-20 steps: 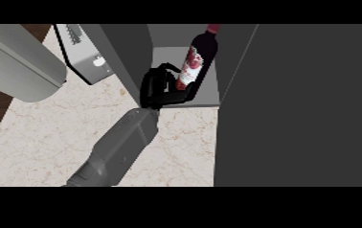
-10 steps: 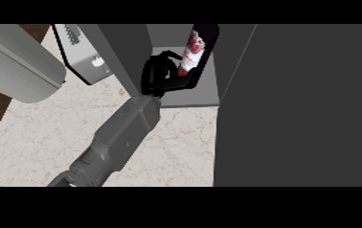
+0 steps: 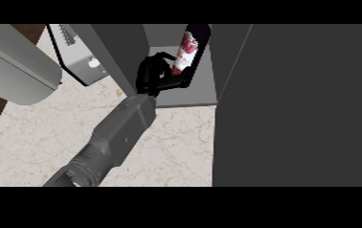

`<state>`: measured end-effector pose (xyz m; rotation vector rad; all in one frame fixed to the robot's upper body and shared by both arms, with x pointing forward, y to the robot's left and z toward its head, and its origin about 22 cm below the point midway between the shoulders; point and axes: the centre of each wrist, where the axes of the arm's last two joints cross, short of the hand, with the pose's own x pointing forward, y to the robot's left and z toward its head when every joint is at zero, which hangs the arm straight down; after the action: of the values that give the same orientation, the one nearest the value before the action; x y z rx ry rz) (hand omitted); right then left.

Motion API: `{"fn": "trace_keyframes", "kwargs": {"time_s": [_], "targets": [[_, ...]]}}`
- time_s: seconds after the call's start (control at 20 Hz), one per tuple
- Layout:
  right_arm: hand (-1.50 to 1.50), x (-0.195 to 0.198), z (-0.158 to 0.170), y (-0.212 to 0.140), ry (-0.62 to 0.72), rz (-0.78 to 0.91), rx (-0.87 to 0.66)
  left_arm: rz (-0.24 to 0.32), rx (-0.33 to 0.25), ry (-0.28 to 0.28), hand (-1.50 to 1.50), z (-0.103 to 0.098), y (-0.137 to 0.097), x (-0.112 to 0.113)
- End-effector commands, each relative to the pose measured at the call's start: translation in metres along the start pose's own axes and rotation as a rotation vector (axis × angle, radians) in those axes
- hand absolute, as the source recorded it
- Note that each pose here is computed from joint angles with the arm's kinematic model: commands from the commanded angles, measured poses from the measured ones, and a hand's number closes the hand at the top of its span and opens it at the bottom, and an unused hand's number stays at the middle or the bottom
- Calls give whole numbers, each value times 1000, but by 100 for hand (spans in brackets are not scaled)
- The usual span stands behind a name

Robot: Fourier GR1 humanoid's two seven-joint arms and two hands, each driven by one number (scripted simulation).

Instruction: Pick up the wine, place it into the cabinet and close the cabinet

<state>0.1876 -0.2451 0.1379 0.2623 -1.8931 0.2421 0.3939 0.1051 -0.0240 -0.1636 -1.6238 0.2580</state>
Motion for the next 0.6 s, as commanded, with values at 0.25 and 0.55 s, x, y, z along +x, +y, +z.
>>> {"fn": "trace_keyframes", "kwargs": {"time_s": [0.25,0.55], "targets": [[-150,18,1,-6,-6,0,-7,22,83,-66,150,4,22,-11],[-150,13,1,-7,-2,26,-36,10,75,-167,-150,1,20,-7]]}}
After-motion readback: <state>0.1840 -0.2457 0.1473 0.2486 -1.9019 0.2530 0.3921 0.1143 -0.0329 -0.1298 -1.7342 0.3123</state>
